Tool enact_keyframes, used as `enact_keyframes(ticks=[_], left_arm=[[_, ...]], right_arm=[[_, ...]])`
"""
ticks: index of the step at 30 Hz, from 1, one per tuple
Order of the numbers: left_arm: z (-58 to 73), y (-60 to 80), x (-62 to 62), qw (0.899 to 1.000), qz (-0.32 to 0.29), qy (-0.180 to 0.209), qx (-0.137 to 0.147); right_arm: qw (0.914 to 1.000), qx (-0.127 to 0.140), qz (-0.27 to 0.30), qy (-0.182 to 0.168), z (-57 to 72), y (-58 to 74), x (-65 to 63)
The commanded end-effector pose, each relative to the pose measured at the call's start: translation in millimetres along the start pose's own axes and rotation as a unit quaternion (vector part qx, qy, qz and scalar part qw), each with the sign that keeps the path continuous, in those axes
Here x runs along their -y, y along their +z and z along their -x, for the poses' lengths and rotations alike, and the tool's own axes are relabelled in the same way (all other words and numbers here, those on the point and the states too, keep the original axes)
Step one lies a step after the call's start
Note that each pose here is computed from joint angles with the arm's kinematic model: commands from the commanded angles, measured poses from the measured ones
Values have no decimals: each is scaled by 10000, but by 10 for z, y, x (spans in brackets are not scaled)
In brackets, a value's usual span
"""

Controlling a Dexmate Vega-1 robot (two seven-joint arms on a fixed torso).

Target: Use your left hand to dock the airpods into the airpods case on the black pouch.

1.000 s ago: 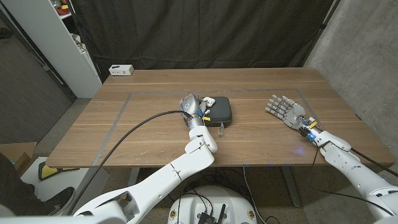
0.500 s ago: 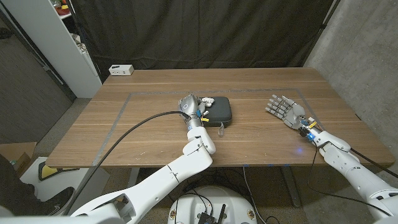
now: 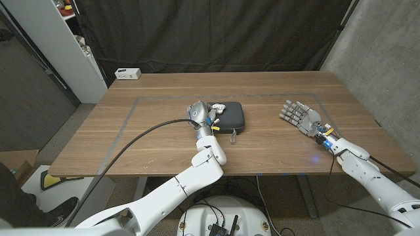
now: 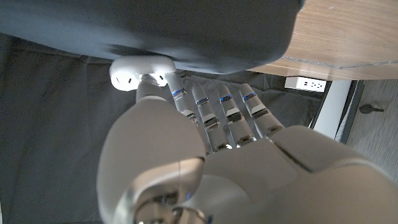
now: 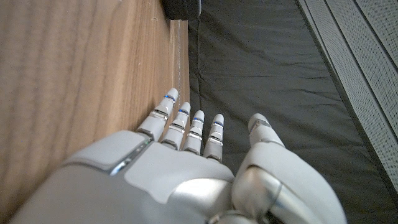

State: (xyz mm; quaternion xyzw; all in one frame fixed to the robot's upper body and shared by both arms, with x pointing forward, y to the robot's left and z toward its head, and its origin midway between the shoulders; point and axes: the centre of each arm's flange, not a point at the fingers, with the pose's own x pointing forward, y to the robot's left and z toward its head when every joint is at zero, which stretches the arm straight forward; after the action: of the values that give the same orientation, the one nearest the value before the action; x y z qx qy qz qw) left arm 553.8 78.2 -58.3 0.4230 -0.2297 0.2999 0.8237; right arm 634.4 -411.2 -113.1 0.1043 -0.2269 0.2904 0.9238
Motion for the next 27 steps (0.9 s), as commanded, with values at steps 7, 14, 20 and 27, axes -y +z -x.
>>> enact_keyframes(ticks=[7,14,20,27], left_arm=[[6,7,-20,9999,50,106,111],[7,0,-15,9998,85,101,114],[28,-16,-11,9998,151,103,50],[73,-29,-12,9997,216,122,28]], right_arm=[[10000,62,18,6,-29,-4,-6],[10000,38,27,3,-33,-5,-1],[10000,17,34,4,-30,-11,9],[10000,-8,34,14,-33,-6,32]])
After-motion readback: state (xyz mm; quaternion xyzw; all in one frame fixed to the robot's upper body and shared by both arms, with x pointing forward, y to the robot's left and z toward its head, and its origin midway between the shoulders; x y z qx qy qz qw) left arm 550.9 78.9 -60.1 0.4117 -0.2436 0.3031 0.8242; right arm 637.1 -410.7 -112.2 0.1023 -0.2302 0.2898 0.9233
